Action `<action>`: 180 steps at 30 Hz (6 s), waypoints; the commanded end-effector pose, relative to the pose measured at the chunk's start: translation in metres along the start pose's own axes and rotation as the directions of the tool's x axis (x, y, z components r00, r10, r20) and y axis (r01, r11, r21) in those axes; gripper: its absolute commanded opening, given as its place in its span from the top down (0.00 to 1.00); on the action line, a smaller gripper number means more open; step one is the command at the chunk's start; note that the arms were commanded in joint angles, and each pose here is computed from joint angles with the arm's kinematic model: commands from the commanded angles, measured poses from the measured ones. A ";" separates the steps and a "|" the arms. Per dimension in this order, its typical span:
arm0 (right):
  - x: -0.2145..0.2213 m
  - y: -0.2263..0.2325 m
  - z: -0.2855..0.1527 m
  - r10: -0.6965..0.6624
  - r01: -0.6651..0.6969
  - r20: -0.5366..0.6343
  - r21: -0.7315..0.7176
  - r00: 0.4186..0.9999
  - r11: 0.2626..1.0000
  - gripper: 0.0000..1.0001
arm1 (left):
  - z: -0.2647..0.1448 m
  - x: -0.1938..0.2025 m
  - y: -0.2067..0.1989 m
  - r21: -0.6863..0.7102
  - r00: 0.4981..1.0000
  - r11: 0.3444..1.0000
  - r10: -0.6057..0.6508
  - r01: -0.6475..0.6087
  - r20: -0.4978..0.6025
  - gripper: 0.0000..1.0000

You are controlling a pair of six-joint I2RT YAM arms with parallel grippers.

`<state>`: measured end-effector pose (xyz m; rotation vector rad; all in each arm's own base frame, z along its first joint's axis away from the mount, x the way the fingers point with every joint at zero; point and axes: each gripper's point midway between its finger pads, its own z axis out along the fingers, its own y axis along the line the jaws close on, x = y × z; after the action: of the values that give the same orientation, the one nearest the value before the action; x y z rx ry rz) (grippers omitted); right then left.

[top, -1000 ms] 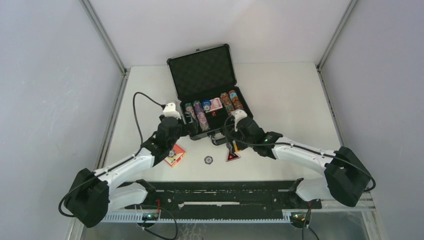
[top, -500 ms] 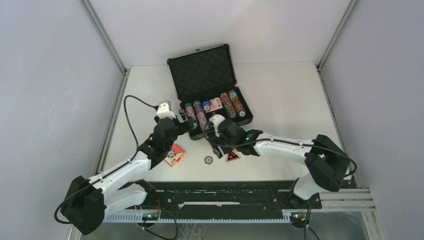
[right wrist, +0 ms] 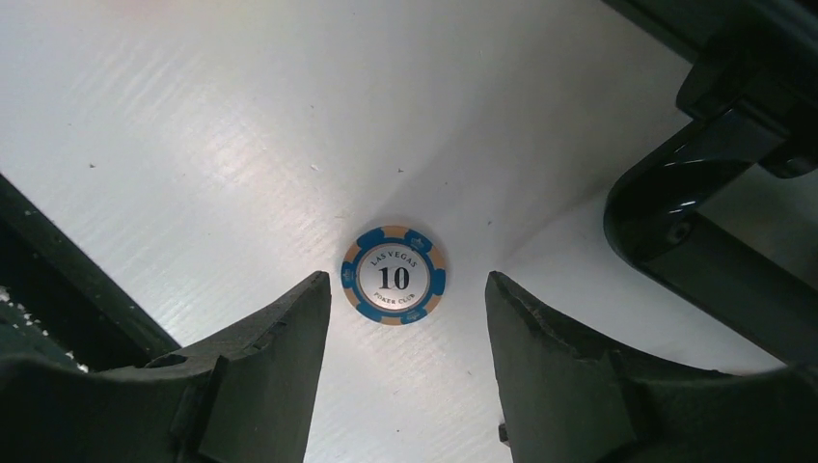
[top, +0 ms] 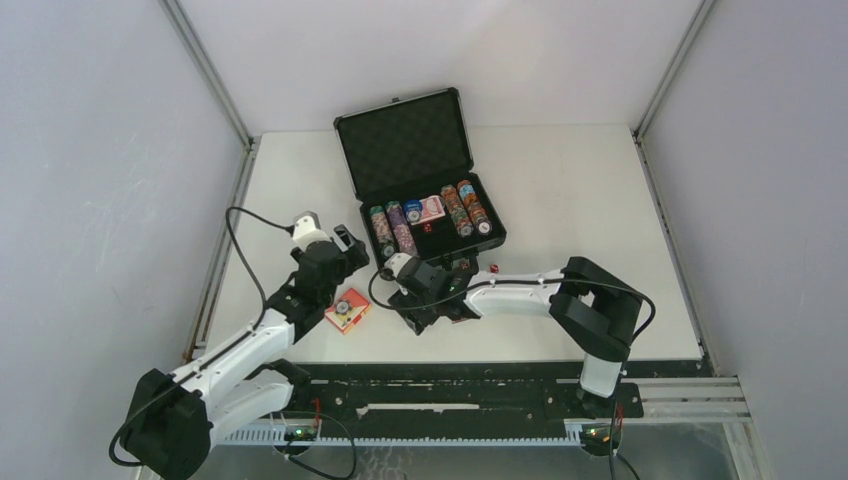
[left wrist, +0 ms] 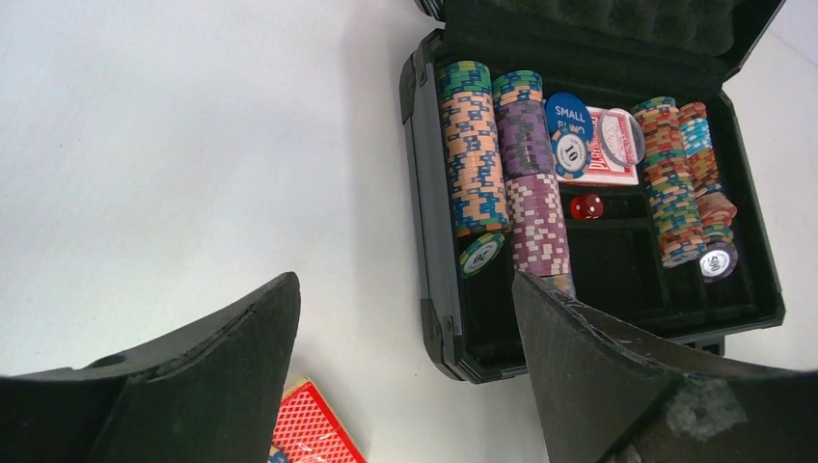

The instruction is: Pack up texas hold em set

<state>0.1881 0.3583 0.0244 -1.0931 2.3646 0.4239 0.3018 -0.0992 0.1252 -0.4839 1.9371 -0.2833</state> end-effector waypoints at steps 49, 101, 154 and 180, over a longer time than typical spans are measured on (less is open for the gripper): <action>0.024 0.005 0.023 0.010 -0.002 -0.077 0.107 0.997 0.994 0.54 | -0.005 -0.002 -0.001 0.018 0.999 0.999 -0.039 0.039 0.006 0.15; -0.103 -0.039 -0.040 0.150 -0.171 0.287 0.050 0.946 0.984 0.43 | 0.007 0.003 0.035 -0.068 0.993 0.991 -0.116 0.115 -0.009 0.14; 0.037 -0.208 -0.044 0.566 -0.616 0.246 0.374 0.787 0.694 0.51 | 0.024 -0.004 -0.001 0.071 0.997 0.995 -0.068 0.070 -0.023 0.35; 0.011 -0.205 -0.070 0.522 -0.607 0.310 0.388 0.794 0.693 0.78 | 0.024 -0.001 0.000 0.074 0.997 0.995 -0.067 0.069 -0.032 0.35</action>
<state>0.3034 0.1764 0.0160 -0.0874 2.5325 0.0561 0.3121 -0.0943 0.0924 -0.5126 2.0008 -0.3686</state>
